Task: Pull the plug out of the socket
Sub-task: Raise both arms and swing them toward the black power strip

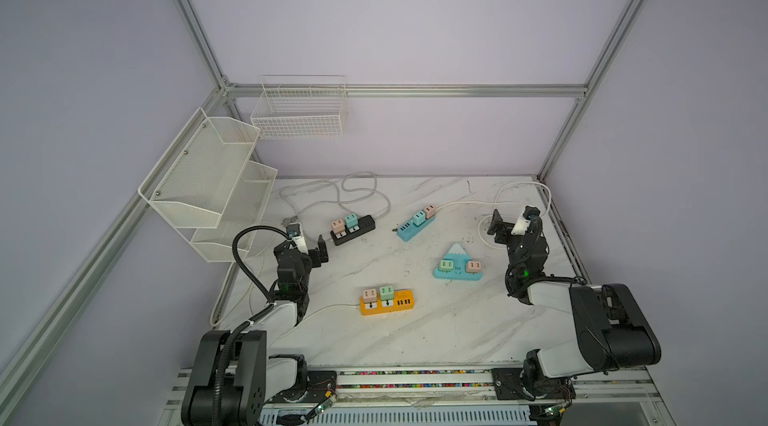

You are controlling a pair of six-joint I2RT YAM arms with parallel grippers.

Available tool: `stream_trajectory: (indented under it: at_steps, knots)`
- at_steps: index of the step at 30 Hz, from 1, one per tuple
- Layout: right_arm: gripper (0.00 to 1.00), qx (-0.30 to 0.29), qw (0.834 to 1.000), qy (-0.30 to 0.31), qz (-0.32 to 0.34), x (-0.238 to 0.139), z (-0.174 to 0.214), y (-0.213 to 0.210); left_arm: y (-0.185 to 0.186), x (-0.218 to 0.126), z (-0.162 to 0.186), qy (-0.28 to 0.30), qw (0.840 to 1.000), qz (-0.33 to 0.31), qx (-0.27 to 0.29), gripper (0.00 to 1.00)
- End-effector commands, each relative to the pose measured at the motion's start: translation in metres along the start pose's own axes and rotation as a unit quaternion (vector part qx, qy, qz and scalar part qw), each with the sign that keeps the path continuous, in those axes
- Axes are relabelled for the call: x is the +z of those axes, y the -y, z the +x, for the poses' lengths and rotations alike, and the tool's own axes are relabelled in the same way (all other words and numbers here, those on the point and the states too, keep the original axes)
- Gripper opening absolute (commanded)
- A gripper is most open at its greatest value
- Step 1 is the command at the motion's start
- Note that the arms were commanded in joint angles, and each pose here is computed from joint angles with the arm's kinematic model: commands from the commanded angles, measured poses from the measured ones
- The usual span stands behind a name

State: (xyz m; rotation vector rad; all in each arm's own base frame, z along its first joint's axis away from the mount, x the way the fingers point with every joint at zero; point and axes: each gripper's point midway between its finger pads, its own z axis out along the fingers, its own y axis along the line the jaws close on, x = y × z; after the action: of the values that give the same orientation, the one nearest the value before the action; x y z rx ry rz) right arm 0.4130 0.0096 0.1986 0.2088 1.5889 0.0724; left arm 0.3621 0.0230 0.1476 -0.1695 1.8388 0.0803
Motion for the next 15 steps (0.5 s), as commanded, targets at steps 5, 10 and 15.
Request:
stream_trajectory:
  at_steps: [5,10,15]
  knots:
    - [0.97,0.173,0.981,-0.083,0.010,0.001,-0.009,-0.008,0.016,-0.016,-0.064,0.001,0.990,0.044,-0.131,1.00]
    - [0.97,0.266,0.958,-0.100,0.028,-0.012,0.004,-0.003,0.019,-0.030,-0.070,0.003,0.979,0.059,-0.196,1.00]
    - [0.97,0.251,0.959,-0.132,-0.015,-0.013,0.009,-0.020,0.006,-0.032,-0.046,-0.041,0.966,0.013,-0.257,1.00]
